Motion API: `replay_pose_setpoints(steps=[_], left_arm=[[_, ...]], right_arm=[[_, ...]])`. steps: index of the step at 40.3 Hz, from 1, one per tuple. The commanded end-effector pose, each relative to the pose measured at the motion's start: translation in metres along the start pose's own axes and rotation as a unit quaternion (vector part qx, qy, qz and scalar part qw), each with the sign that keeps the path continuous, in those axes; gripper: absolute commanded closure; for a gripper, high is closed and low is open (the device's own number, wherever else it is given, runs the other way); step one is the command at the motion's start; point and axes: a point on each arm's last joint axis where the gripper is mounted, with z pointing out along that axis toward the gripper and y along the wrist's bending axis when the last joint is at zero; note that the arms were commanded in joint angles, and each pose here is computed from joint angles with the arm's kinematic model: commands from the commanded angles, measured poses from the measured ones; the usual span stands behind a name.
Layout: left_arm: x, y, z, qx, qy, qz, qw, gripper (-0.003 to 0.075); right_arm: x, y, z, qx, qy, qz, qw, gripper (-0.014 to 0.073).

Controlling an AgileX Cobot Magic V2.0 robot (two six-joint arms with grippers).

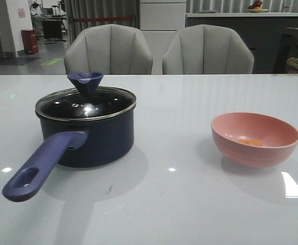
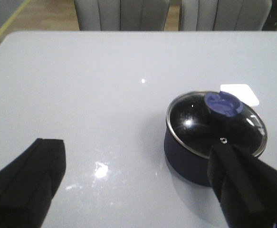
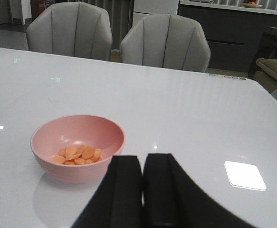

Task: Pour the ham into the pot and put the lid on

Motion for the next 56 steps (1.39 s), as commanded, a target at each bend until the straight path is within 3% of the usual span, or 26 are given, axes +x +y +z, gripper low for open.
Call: replay_pose_setpoints(steps=[1,17,30,38,44,56], left_arm=[[-0.025,-0.002,0.012,0.008,-0.003,-0.014,1.0,0.0069],[-0.071,-0.01,0.101,0.035,0.143,-0.058,0.987,0.0073],[-0.076,-0.061,0.176,0.092,0.247,-0.011,0.965,0.0073],[-0.074,-0.1,0.207,0.084,0.284,0.016,0.955,0.0074],[-0.081,-0.126,0.221,0.063,0.282,0.041,0.956,0.0074],[-0.082,-0.139,0.251,0.037,0.305,0.031,0.951,0.0074]], right_arm=[[-0.01,-0.001,-0.002,0.006,-0.054,-0.003,0.998,0.0429],[-0.01,-0.001,-0.002,0.006,-0.054,-0.003,0.998,0.0429],[-0.01,-0.001,-0.002,0.006,-0.054,-0.003,0.998,0.0429],[-0.01,-0.001,-0.002,0.006,-0.055,-0.003,0.998,0.0429],[-0.01,-0.001,-0.002,0.006,-0.055,-0.003,0.998,0.0429],[-0.01,-0.001,-0.002,0.006,-0.055,-0.003,0.998,0.0429]])
